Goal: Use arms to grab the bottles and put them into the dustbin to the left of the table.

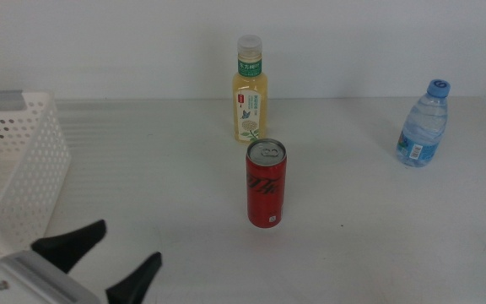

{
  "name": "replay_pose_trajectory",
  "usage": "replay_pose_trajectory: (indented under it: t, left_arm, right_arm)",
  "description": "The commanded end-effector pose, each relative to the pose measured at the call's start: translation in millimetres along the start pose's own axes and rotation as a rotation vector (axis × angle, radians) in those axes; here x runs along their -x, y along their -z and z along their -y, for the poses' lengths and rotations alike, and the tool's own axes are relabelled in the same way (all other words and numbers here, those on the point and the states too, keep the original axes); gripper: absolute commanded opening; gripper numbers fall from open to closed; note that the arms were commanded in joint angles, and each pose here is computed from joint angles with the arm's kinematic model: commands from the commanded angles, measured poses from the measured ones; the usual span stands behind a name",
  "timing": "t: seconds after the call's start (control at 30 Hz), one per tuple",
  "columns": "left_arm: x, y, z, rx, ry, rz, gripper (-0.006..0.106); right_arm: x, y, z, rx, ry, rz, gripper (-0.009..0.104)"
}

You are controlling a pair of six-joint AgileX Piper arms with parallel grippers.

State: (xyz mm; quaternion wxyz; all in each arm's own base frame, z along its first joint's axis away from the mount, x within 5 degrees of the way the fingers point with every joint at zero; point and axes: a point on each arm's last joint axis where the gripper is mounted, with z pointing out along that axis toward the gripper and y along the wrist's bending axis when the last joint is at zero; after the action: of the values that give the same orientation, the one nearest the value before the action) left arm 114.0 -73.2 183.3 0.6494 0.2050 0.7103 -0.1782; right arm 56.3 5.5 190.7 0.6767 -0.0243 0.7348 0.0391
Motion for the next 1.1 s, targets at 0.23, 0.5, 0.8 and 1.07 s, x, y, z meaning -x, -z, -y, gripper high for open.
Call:
replay_pose_trajectory:
  t: [0.23, 0.5, 0.8, 1.07]
  left_arm:
    - [-6, -16, 17, -0.096, 0.001, 0.053, 0.089]
    - [-18, -23, 21, -0.112, 0.013, 0.045, 0.089]
    - [-22, -24, 21, -0.117, 0.036, 0.023, 0.089]
    - [-21, -24, 21, -0.116, 0.074, 0.022, 0.089]
  right_arm:
    - [11, 3, 0, -0.009, 0.017, 0.110, 0.077]
    - [11, 3, 0, -0.009, 0.017, 0.110, 0.077]
    - [11, 3, 0, -0.009, 0.017, 0.110, 0.077]
    - [11, 3, 0, -0.009, 0.017, 0.110, 0.077]
